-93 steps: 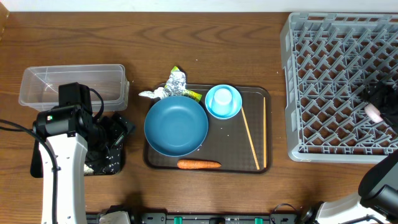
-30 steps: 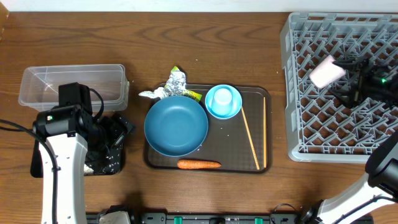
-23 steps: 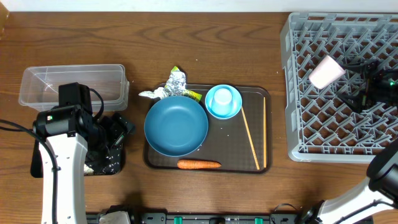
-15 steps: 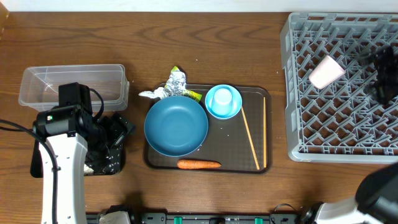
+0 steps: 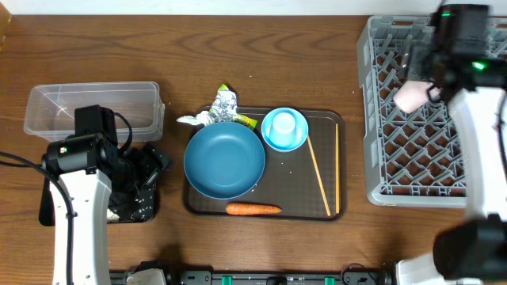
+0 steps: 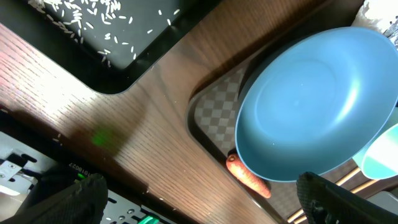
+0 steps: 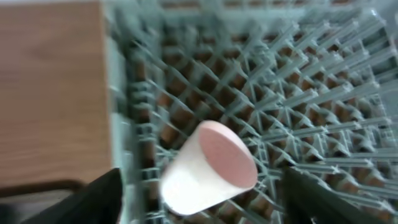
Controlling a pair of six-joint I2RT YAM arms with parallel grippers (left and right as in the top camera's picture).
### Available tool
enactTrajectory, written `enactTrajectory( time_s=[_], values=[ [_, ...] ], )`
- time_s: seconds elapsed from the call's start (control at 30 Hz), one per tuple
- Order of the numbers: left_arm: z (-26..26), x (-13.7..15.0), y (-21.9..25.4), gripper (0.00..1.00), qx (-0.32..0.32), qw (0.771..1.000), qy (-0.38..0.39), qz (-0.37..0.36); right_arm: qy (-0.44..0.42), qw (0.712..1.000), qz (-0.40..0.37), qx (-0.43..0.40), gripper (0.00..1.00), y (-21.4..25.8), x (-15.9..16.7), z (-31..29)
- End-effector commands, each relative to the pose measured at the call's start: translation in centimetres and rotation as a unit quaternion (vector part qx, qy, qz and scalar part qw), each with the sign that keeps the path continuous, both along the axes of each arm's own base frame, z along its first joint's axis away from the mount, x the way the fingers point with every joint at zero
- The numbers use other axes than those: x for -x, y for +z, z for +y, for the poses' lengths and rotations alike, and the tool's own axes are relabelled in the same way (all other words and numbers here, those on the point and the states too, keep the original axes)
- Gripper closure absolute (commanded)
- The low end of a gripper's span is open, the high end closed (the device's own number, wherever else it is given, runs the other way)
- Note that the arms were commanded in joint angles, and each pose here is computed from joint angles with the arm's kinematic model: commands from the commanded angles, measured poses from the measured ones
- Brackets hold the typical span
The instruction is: Sort waste into correct bins and load items into the dishwasher rack
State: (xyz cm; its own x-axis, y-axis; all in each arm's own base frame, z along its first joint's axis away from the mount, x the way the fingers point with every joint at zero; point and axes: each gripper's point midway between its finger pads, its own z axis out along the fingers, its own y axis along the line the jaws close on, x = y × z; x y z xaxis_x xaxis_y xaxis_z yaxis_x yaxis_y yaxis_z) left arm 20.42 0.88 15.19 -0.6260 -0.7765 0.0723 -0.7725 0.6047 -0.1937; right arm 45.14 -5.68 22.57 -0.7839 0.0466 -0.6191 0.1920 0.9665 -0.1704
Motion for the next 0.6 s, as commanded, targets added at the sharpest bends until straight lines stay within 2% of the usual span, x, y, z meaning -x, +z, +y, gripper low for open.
enactTrajectory(
  time_s=[0.0,0.2,0.3,0.37,0.47,0.57],
  values=[
    [0.3,-0.1,0.3,0.0,-0.006,1.0,0.0,-0.004,-0.016,0.994,0.052,0.096,0.29,-2.3,-0.1,-2.6],
    [0.3,-0.1,0.3,0.0,-0.006,1.0,0.0,-0.004,0.001,0.991,0.077,0.106,0.26,-4.4,-0.9,-3.3],
    [0.3,-0.1,0.3,0.0,-0.006,1.0,0.0,-0.004,0.06,0.993,0.08,0.068,0.27,-5.1,-1.3,-1.8],
    [0.3,-0.1,0.3,0.0,-0.006,1.0,0.0,-0.004,0.088,0.992,0.082,0.041,0.31,-5.6,-1.3,-1.0],
    [0.3,-0.1,0.3,0.0,-0.006,1.0,0.0,-0.004,0.085,0.992,0.088,0.033,0.4,-5.8,-1.0,-1.6],
    [0.3,-0.1,0.3,0.0,-0.006,1.0,0.0,-0.004,0.078,0.993,0.089,0.024,0.39,-5.9,-0.7,-2.4]
  ],
)
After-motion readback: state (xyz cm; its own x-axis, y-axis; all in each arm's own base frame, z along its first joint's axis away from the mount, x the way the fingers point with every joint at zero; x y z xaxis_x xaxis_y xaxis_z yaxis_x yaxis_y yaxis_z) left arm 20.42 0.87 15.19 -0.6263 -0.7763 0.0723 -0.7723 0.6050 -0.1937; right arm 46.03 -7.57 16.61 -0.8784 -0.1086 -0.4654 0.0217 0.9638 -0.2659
